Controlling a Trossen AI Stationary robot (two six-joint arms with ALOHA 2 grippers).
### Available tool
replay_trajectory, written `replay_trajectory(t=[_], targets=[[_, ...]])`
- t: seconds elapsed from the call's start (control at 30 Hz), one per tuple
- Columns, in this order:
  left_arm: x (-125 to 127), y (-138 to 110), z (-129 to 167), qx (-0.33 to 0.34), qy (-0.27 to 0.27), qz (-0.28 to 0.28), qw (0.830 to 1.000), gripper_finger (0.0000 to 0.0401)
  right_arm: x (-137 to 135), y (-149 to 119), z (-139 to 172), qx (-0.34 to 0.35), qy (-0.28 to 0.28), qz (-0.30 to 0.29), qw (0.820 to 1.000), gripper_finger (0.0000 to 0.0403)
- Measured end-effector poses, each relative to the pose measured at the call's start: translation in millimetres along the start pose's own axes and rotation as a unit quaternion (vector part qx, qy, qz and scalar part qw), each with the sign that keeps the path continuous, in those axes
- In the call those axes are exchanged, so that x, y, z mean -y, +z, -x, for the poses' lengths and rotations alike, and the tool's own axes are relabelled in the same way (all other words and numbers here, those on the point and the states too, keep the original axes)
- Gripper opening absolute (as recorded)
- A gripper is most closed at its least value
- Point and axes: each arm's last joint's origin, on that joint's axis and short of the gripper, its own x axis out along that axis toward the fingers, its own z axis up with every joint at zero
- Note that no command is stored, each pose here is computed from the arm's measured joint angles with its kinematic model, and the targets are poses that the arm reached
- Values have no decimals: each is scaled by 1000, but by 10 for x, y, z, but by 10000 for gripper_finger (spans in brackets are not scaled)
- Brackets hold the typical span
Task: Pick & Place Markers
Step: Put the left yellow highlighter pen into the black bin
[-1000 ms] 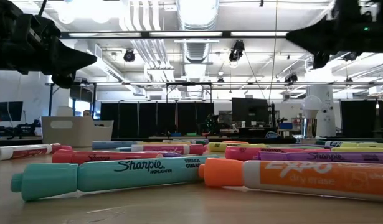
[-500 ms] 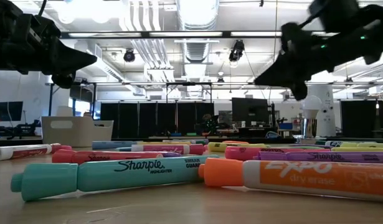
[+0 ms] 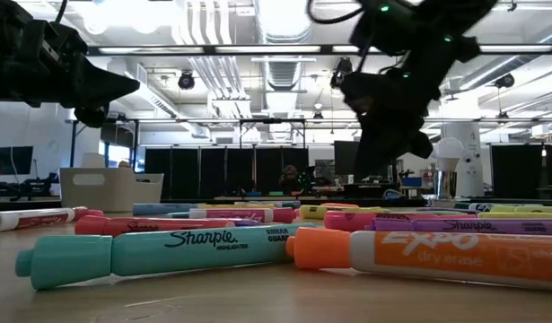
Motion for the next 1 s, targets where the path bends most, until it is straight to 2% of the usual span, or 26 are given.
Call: replay_trajectory(t=[0.13, 0.23, 0.33, 0.47, 0.77, 1.0], targets=[[0, 0, 0, 0, 0, 0, 1000, 0, -143, 80, -102, -56, 3, 1, 998, 88], [0, 1, 0, 0, 0, 0, 1000, 0, -202, 117, -173, -97, -21, 4, 995, 105], [0, 1, 0, 0, 0, 0, 1000, 0, -234, 133, -253, -129, -54, 13, 990, 115], [0, 1, 0, 0, 0, 0, 1000, 0, -286, 162, -376, -141, -63, 32, 988, 120], [0, 1, 0, 0, 0, 0, 1000, 0, -268, 123, -555, -160, -76, 47, 983, 91], [0, 0, 0, 0, 0, 0, 1000, 0, -258, 162, -524, -151, -45, 143, 977, 56]])
